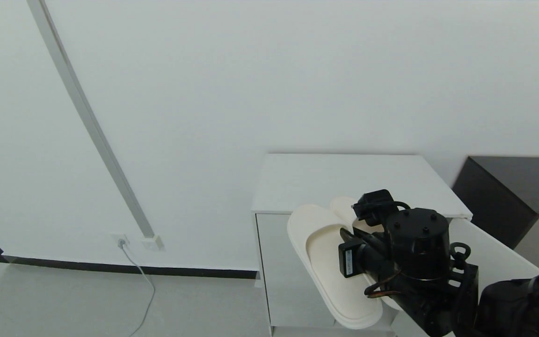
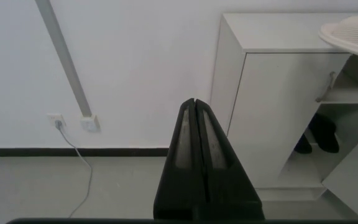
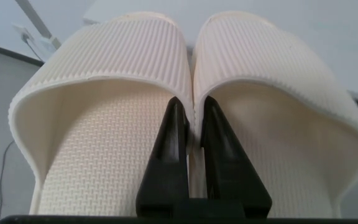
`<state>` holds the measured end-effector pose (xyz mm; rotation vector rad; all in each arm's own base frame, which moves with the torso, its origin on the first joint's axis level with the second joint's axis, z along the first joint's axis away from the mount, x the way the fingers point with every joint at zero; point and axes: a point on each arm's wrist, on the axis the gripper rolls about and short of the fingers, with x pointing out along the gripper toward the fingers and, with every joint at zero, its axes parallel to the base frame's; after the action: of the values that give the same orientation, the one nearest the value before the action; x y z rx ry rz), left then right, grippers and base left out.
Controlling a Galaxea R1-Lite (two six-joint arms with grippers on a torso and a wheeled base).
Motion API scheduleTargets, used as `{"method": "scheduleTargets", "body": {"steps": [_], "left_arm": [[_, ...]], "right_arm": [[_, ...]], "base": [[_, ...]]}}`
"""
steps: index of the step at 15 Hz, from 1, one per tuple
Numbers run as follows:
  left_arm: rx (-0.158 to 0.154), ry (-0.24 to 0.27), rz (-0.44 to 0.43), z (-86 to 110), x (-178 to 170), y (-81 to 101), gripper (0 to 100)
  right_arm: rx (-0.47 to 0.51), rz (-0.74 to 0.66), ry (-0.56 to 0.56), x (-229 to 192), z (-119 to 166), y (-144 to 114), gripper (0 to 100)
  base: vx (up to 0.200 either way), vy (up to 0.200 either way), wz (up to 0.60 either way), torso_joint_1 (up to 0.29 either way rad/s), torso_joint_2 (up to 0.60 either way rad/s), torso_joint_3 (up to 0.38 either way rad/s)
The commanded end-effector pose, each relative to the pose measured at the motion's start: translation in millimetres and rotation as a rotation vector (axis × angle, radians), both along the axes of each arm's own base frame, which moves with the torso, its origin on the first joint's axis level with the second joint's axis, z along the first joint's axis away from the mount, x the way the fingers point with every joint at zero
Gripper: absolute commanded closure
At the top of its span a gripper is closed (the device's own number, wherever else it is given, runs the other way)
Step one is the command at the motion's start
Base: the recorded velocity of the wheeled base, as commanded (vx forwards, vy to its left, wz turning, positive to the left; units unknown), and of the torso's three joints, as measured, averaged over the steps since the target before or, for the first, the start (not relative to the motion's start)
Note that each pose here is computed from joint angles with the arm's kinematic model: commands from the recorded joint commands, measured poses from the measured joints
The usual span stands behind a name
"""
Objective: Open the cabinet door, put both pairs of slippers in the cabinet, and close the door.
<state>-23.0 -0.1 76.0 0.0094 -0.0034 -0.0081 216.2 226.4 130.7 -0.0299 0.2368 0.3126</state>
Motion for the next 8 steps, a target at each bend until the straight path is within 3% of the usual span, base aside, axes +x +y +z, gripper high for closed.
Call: {"method": "scheduleTargets", "body": {"steps": [1, 8], "left_arm": [[0.0, 0.0, 0.0, 0.1, 0.1, 0.0, 100], [-0.003, 0.0, 0.0, 0.1, 0.1, 0.0, 100]], "right_arm": [[-0.004, 0.0, 0.004, 0.3, -1.8, 0.3, 100], [-0.014, 0.008, 0.018, -1.1, -7.0, 2.4, 100]], "base": [[0.0, 0.0, 0.0, 0.0, 0.0, 0.0], [0.0, 0.0, 0.0, 0.0, 0.0, 0.0]]}}
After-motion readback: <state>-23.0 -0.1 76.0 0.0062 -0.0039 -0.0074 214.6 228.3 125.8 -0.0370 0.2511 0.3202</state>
